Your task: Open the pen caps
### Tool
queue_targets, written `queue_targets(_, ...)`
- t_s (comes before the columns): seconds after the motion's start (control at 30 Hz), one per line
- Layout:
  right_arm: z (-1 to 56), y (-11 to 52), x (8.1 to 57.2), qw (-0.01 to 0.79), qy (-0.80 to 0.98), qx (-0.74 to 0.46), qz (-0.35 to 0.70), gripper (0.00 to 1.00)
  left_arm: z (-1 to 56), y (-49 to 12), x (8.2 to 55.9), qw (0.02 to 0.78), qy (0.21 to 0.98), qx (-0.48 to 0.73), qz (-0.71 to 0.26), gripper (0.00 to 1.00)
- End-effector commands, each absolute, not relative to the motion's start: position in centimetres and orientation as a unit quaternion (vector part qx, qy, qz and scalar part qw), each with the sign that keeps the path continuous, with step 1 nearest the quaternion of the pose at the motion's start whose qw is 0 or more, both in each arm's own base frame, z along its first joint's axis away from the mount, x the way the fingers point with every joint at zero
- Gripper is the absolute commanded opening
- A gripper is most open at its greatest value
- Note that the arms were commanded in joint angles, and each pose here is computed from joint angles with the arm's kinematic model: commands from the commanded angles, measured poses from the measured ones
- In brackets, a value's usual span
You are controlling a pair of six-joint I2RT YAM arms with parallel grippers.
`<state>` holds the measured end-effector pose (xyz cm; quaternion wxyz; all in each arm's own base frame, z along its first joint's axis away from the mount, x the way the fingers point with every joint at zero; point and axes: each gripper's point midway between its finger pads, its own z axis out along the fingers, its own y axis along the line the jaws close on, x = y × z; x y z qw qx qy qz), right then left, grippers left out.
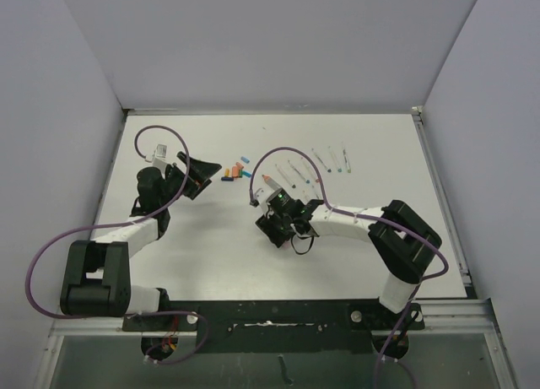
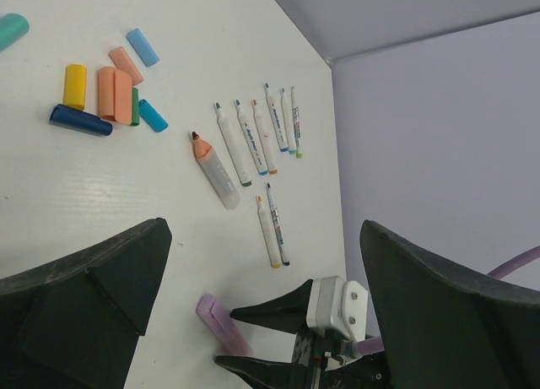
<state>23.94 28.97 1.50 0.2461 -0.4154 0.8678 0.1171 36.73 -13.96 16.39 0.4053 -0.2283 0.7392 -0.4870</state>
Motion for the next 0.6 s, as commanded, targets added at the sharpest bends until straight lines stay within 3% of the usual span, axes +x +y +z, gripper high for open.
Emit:
queue_targets(0.0, 0.4, 28.8, 23.6, 0.235, 0.871, -0.419, 0.103, 0.43, 17.9, -13.9, 36.7, 0.428, 0.731, -0.215, -0.486, 0.97)
queue_targets(0.17, 0.6, 28.8, 23.8, 0.240, 0.869, -0.421, 0.100, 0.13, 17.5, -14.3, 36.5, 0.420, 0.749, -0.215, -0.466, 0.97)
queue_targets(0.23, 1.4, 29.1, 24.4, 0.255, 0.864, -0.422, 0.101, 0.07, 17.3, -14.9, 36.3, 0.415, 0.756, -0.213, -0.458, 0.98)
queue_targets(0.57, 9.1, 31.8, 30.0, 0.357, 0.833, -0.380, 0.184, 0.02, 15.8, -21.0, 35.9, 0.376, 0.778, -0.175, -0.472, 0.97)
